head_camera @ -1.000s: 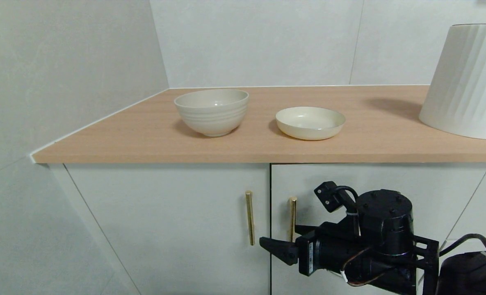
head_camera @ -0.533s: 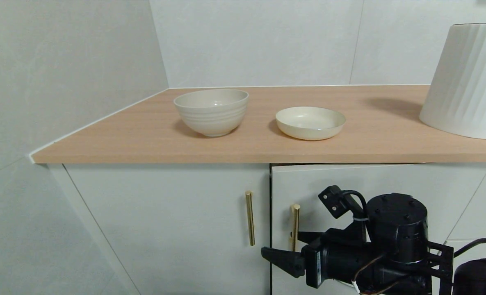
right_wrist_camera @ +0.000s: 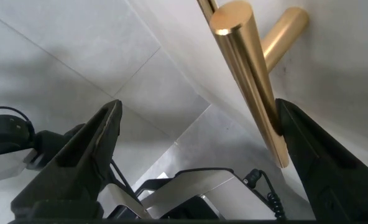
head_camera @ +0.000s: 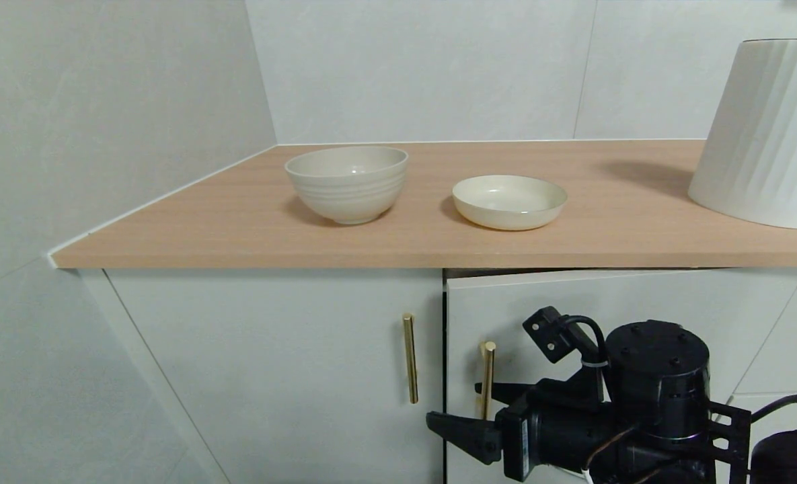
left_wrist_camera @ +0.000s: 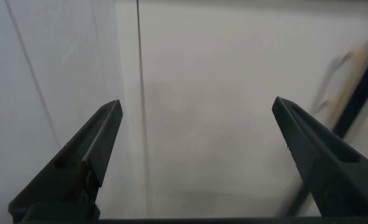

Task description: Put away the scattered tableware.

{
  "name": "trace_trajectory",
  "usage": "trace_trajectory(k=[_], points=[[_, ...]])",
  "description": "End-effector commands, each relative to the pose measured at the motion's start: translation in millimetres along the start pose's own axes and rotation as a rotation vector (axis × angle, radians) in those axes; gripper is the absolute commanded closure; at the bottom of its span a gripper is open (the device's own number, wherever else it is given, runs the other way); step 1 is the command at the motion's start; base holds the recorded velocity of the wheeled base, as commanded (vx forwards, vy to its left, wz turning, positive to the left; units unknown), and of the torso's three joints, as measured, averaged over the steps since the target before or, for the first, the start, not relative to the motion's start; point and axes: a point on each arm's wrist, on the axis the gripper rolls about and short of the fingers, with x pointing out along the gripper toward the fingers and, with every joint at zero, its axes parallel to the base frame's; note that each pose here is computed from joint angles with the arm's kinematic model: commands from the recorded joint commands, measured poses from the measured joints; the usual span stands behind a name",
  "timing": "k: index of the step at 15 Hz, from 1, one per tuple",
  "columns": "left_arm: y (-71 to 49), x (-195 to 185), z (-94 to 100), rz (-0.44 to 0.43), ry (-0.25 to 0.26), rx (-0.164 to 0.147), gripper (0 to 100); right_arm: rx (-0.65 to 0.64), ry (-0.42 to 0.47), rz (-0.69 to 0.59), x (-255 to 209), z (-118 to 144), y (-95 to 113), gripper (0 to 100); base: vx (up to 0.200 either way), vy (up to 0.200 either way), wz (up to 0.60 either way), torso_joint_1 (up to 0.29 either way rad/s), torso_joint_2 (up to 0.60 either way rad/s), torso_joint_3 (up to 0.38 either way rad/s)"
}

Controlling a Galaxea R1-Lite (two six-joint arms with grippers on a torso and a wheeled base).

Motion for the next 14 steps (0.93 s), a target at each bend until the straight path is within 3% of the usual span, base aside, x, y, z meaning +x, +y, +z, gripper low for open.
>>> trace_trajectory(k=[1, 2, 7, 9, 11, 13, 14], points=[[0.5, 1, -4.9, 0.023, 0.016, 0.034, 0, -0.001, -0.004, 0.002, 0, 1, 1, 0, 0.0, 0.0, 0.0, 0.0, 0.0, 0.0], [1.4, 3, -10.4, 0.058, 0.033, 0.043, 0, -0.001, -0.004, 0.002, 0, 1, 1, 0, 0.0, 0.0, 0.0, 0.0, 0.0, 0.0], [1.3, 2, -8.7, 0.055, 0.027, 0.041, 0, 0.0, 0.002, 0.001, 0, -1, 0, 0, -0.2, 0.0, 0.0, 0.006, 0.0, 0.0], [0.8, 2, -6.2, 0.035, 0.021, 0.042, 0, 0.001, 0.003, -0.001, 1, -1, 0, 0, 0.0, 0.0, 0.0, 0.0, 0.0, 0.0], [-2.5, -3, 8.8, -0.104, 0.006, 0.036, 0, 0.001, 0.006, -0.002, 2, -1, -1, 0, 0.0, 0.0, 0.0, 0.0, 0.0, 0.0], [-6.5, -4, 35.2, -0.255, 0.11, -0.007, 0, 0.003, 0.004, -0.002, 0, -1, 0, 0, 0.0, 0.0, 0.0, 0.0, 0.0, 0.0], [-9.3, 1, 51.1, -0.361, 0.193, -0.068, 0, 0.003, 0.004, -0.002, 0, -1, 0, 0, 0.0, 0.0, 0.0, 0.0, 0.0, 0.0]])
